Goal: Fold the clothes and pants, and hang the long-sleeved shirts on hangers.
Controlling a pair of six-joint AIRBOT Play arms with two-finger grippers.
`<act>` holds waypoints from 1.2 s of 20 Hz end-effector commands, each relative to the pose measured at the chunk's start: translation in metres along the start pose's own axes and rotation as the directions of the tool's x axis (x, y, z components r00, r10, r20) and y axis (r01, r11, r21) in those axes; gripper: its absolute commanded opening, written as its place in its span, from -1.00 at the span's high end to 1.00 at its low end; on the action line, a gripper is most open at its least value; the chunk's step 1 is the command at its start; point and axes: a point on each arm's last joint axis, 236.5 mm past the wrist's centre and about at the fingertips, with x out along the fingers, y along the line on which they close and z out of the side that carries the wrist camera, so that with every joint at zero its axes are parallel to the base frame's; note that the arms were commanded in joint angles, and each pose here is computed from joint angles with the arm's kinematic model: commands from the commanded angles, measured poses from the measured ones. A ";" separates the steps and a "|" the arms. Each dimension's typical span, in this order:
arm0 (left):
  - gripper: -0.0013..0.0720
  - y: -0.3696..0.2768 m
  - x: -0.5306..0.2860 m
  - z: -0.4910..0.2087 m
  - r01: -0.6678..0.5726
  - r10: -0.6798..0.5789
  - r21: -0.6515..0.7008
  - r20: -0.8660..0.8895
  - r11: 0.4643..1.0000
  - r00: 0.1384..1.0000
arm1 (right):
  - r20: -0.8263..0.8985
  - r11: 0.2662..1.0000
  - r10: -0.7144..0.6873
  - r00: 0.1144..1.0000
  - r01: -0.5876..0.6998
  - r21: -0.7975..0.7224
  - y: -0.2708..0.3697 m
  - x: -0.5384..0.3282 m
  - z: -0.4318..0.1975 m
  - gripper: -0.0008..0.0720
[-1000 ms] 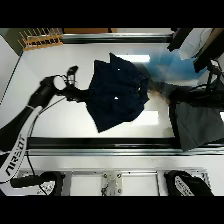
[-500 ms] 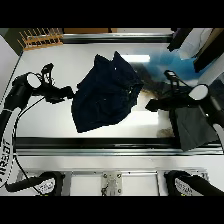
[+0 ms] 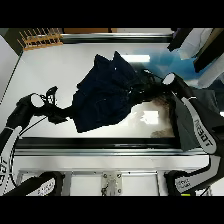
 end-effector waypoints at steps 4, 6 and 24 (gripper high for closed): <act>-0.69 -0.009 0.023 -0.034 0.007 -0.005 0.031 -0.067 1.000 0.998 | -0.068 0.999 0.032 0.997 -0.034 -0.033 0.010 0.038 -0.003 -0.44; -0.69 -0.010 0.023 -0.034 0.008 -0.006 0.032 -0.066 0.999 0.998 | -0.066 0.999 0.037 0.997 -0.040 -0.036 0.014 0.039 -0.002 -0.43; -0.70 -0.044 0.033 -0.068 0.020 0.005 0.172 -0.145 0.985 0.989 | -0.141 0.916 -0.361 0.922 0.378 0.130 -0.025 -0.084 -0.169 0.83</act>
